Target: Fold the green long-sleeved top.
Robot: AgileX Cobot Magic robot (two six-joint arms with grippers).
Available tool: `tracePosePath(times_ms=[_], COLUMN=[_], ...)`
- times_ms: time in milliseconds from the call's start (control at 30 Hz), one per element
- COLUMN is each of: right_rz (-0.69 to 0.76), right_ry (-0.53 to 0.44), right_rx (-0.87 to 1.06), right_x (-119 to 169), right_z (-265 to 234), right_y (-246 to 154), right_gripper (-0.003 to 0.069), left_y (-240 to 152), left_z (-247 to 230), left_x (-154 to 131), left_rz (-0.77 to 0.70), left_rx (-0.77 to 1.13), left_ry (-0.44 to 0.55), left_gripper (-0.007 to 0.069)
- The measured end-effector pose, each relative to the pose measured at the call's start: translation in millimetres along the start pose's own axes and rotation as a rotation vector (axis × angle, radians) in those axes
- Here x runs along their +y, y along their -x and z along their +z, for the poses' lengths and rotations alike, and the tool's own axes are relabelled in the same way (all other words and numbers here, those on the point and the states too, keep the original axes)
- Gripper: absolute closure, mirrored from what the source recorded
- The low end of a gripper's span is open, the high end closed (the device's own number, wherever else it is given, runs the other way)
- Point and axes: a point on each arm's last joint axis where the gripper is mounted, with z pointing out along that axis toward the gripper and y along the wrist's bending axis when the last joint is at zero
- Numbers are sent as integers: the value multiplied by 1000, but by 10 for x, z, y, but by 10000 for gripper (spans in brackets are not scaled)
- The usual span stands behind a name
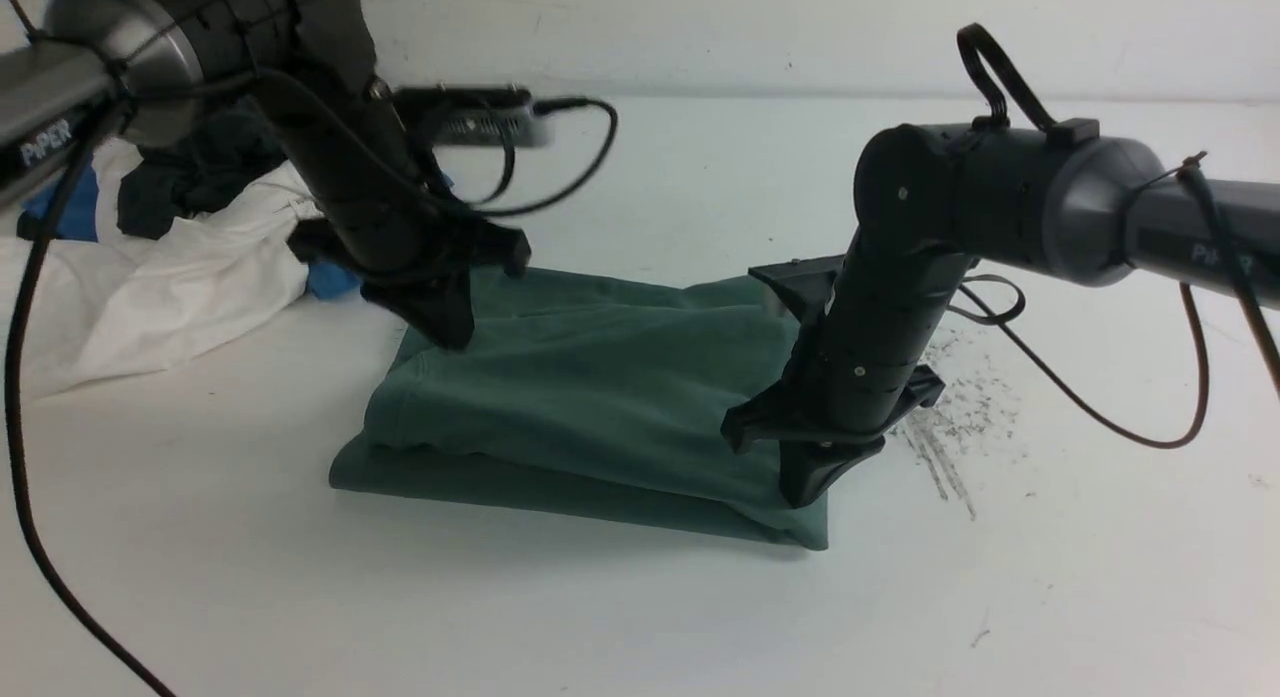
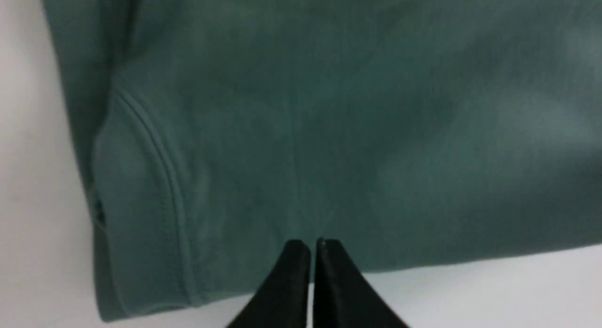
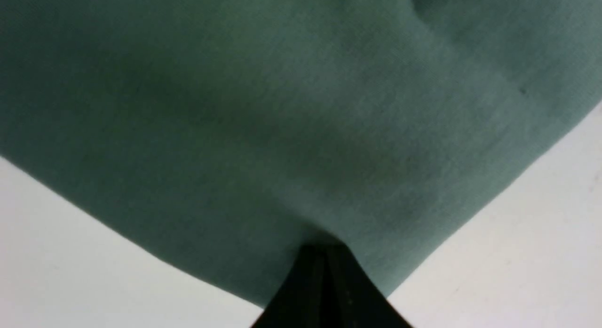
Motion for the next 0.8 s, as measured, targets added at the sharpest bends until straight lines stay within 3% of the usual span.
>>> tracePosePath(times_ms=[200, 500, 700, 800], right_rz=[6, 18, -23, 22], right_ry=[-1, -32, -190, -274], right_rx=[36, 77, 20, -85], right_x=[-27, -70, -160, -261], right_z=[130, 231, -79, -524], right_y=[2, -3, -37, -85], right_gripper=[674, 674, 674, 674], left_y=[-97, -128, -148, -212], left_z=[421, 511, 207, -225], left_x=[126, 239, 181, 90], left_rz=[-18, -26, -11, 5], left_rx=[93, 146, 76, -26], left_ry=[33, 135, 143, 145], left_gripper=[629, 629, 629, 629])
